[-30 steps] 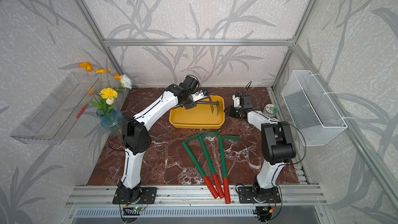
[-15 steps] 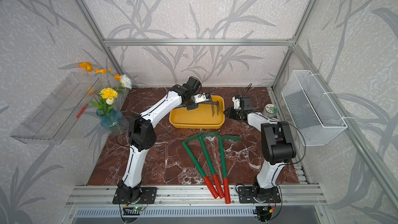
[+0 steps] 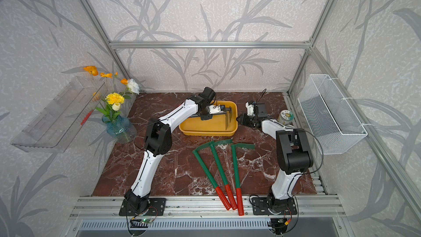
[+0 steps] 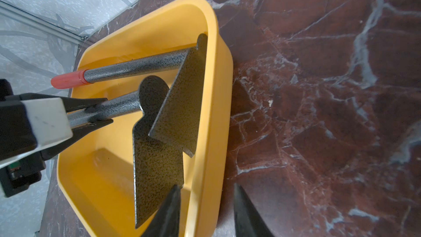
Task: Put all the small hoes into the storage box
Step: Place the hoe in the storage box.
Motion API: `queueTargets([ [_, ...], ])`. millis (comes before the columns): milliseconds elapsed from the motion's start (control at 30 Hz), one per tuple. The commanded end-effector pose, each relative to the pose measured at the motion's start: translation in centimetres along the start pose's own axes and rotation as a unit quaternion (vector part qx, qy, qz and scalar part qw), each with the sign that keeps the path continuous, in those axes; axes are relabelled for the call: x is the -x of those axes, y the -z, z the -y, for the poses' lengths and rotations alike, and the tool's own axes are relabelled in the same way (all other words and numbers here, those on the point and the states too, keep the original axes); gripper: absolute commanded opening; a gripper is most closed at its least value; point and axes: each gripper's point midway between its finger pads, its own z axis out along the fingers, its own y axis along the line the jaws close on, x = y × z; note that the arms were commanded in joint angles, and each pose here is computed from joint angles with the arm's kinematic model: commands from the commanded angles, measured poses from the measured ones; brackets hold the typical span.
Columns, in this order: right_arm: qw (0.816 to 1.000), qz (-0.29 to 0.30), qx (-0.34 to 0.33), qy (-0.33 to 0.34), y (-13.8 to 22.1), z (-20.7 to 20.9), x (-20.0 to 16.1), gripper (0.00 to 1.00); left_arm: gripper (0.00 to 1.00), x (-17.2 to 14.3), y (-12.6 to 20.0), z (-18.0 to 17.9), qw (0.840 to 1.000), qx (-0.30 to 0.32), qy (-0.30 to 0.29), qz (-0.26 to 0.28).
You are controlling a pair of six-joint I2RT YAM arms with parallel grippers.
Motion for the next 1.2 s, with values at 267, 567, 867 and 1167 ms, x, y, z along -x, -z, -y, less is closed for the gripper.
queueTargets([
  [267, 1.0, -0.002, 0.009, -0.003, -0.5, 0.0, -0.3, 0.39, 0.07, 1.8, -1.3, -1.3, 0.998, 0.039, -0.035, 0.024],
  [567, 1.0, -0.004, 0.009, -0.002, -0.6, 0.2, -0.4, 0.39, 0.15, 1.2, -2.6, -0.7, 0.998, 0.038, -0.046, 0.013],
  [867, 1.0, -0.004, 0.009, -0.001, -0.8, 0.3, -0.4, 0.39, 0.48, 0.6, -3.6, -0.8, 0.998, 0.05, -0.046, 0.001],
  [1167, 1.0, -0.005, 0.009, -0.002, -0.9, 0.4, -0.5, 0.39, 0.54, 1.1, -1.4, -4.2, 0.994, 0.11, -0.008, 0.006],
])
